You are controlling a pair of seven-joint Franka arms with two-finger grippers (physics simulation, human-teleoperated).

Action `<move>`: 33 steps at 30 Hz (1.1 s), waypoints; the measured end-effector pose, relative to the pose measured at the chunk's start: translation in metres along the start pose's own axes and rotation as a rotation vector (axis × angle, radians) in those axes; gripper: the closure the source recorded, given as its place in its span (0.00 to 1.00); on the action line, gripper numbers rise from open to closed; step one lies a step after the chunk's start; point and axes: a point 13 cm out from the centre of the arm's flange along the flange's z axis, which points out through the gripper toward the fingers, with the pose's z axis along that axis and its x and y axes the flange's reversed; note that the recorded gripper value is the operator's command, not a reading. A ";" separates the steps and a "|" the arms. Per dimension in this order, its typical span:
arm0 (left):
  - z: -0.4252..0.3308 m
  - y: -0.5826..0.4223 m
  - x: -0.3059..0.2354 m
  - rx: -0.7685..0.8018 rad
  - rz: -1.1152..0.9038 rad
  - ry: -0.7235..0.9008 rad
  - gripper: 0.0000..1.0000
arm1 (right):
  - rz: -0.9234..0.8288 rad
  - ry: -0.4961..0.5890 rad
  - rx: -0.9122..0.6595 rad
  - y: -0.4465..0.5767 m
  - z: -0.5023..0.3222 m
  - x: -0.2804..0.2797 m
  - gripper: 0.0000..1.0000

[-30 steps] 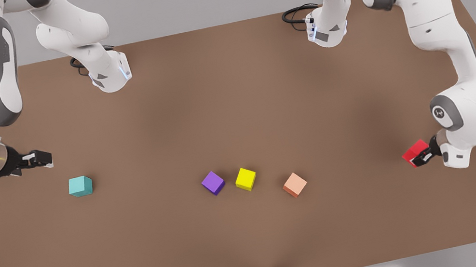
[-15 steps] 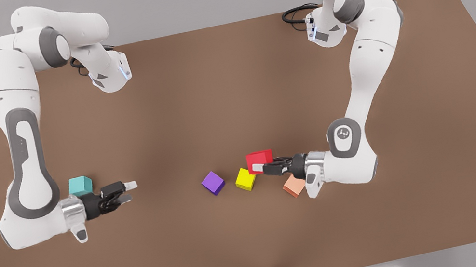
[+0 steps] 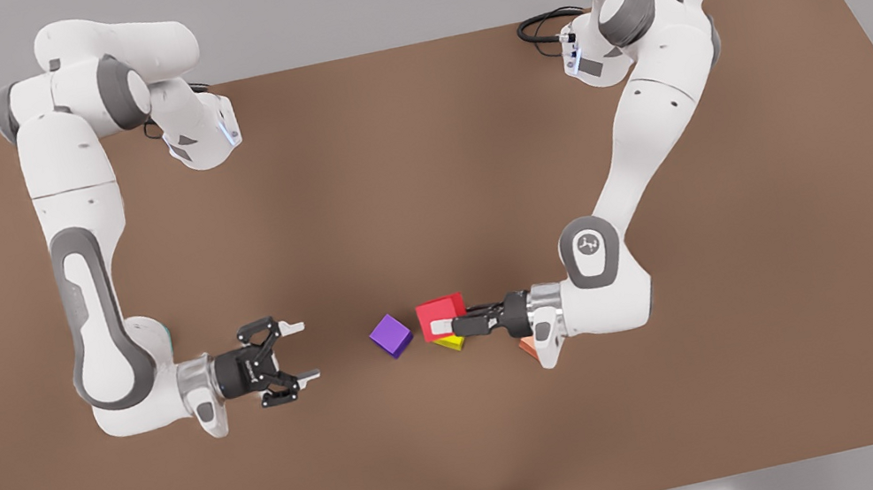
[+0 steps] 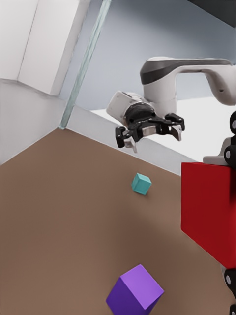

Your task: Pick up red wooden cube and pass to hand red wooden cube and place in blue wooden cube

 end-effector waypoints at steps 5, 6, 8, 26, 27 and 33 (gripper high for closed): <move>0.017 0.002 0.004 0.012 0.030 0.007 0.44 | -0.200 -0.051 -0.005 -0.005 0.032 -0.005 0.00; 0.019 0.002 0.004 0.014 0.037 0.007 0.44 | -0.235 -0.058 -0.005 -0.005 0.038 -0.006 0.00; 0.020 0.002 0.004 0.018 0.053 0.004 0.44 | -0.294 -0.073 -0.002 -0.007 0.050 -0.006 0.00; 0.027 0.006 0.001 0.019 0.183 -0.009 0.46 | -0.583 -0.152 0.049 -0.013 0.131 -0.017 0.00; 0.027 0.006 0.001 0.019 0.188 -0.011 0.46 | -0.591 -0.153 0.051 -0.013 0.133 -0.017 0.00; 0.027 0.006 -0.001 0.019 0.212 -0.019 0.46 | -0.624 -0.151 0.056 -0.013 0.141 -0.014 0.00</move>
